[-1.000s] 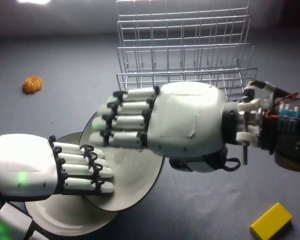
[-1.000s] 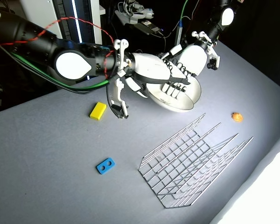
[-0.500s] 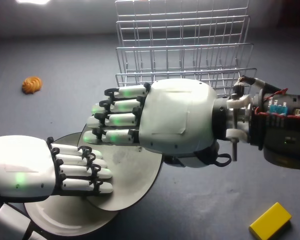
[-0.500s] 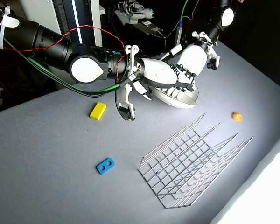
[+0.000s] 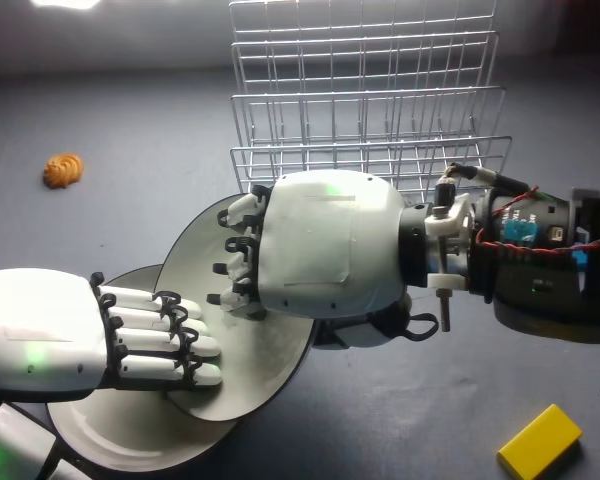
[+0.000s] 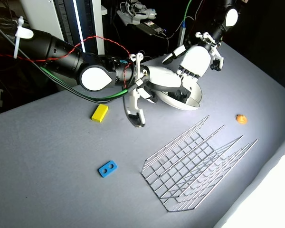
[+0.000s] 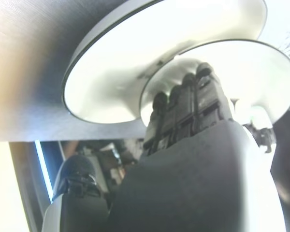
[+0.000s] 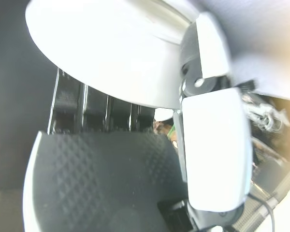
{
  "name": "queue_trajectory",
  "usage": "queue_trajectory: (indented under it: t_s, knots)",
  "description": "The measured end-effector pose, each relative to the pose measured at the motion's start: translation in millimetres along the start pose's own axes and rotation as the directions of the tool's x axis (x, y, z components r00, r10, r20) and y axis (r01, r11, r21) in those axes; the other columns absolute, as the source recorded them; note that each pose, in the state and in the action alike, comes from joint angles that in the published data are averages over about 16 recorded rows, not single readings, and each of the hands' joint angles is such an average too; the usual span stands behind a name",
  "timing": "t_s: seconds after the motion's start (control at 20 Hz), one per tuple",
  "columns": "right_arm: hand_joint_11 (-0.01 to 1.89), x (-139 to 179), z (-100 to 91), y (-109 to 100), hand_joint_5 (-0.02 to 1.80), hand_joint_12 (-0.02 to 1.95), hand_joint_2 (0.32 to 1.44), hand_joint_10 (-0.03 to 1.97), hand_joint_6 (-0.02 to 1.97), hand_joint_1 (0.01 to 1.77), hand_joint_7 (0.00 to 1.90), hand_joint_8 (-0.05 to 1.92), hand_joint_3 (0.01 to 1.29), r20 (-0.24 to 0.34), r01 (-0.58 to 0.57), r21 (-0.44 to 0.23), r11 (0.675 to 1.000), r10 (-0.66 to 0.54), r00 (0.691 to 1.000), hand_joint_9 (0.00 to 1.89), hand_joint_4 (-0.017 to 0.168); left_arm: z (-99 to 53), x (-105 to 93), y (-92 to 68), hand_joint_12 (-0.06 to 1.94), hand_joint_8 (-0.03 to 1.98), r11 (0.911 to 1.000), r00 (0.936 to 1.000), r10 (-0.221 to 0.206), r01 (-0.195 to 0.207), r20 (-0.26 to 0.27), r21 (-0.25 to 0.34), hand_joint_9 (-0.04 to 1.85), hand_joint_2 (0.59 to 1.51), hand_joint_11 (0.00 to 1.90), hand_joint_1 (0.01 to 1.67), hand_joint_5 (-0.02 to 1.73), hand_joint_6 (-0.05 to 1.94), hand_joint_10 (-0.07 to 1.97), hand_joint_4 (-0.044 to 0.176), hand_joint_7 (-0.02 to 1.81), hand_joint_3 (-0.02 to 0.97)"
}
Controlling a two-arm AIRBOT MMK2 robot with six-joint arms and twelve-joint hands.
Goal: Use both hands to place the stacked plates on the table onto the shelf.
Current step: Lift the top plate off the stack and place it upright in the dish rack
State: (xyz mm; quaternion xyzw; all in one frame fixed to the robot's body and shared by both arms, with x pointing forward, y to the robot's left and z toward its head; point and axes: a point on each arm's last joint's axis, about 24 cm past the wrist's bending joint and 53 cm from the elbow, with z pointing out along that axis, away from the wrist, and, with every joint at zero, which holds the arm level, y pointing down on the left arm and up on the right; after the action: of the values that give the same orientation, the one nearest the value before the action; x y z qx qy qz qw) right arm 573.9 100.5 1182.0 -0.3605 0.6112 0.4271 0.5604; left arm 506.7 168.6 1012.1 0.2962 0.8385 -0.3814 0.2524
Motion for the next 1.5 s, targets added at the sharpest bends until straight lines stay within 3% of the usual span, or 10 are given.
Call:
queue_trajectory:
  t_s: [0.4,0.85,1.1,1.5]
  knots:
    - [0.68,-1.3,6.5,2.4,0.82,1.10,0.97,0.03,0.82,1.08,0.88,0.60,0.02,0.038,0.012,-0.021,1.000,-0.011,0.999,1.06,0.032,-2.0,-3.9,2.9,-0.01,-0.01,1.0000,0.9999,-0.003,0.003,0.011,-0.006,0.02,1.110,0.02,0.02,0.08,0.00,0.01,-0.005,0.01,0.018]
    - [0.71,-4.5,6.4,8.5,0.84,1.00,0.96,0.01,0.84,1.08,0.91,0.69,0.01,0.063,0.008,-0.038,0.999,-0.005,0.998,1.13,0.031,-10.3,-29.5,10.2,-0.01,0.00,0.9996,0.9972,0.003,0.000,0.075,-0.028,0.02,1.110,0.02,0.02,0.10,0.01,0.01,-0.002,0.05,0.018]
    - [0.71,-15.3,4.0,15.9,0.88,0.99,0.96,0.01,0.84,1.10,0.96,0.75,0.01,0.092,0.004,-0.054,0.999,0.001,0.996,1.17,0.032,-20.6,-55.3,17.8,-0.01,0.00,0.9986,0.9905,0.020,-0.013,0.136,-0.051,0.02,1.111,0.02,0.02,0.10,0.02,0.01,0.001,0.07,0.018]
    - [0.71,-43.4,-5.2,30.0,0.94,0.99,0.97,0.01,0.90,1.15,1.04,0.83,0.01,0.162,0.007,-0.087,0.996,0.007,0.987,1.19,0.032,-42.2,-94.3,36.1,-0.01,0.00,0.9936,0.9729,0.062,-0.040,0.223,-0.105,0.02,1.109,0.02,0.02,0.10,0.02,0.01,0.004,0.07,0.018]
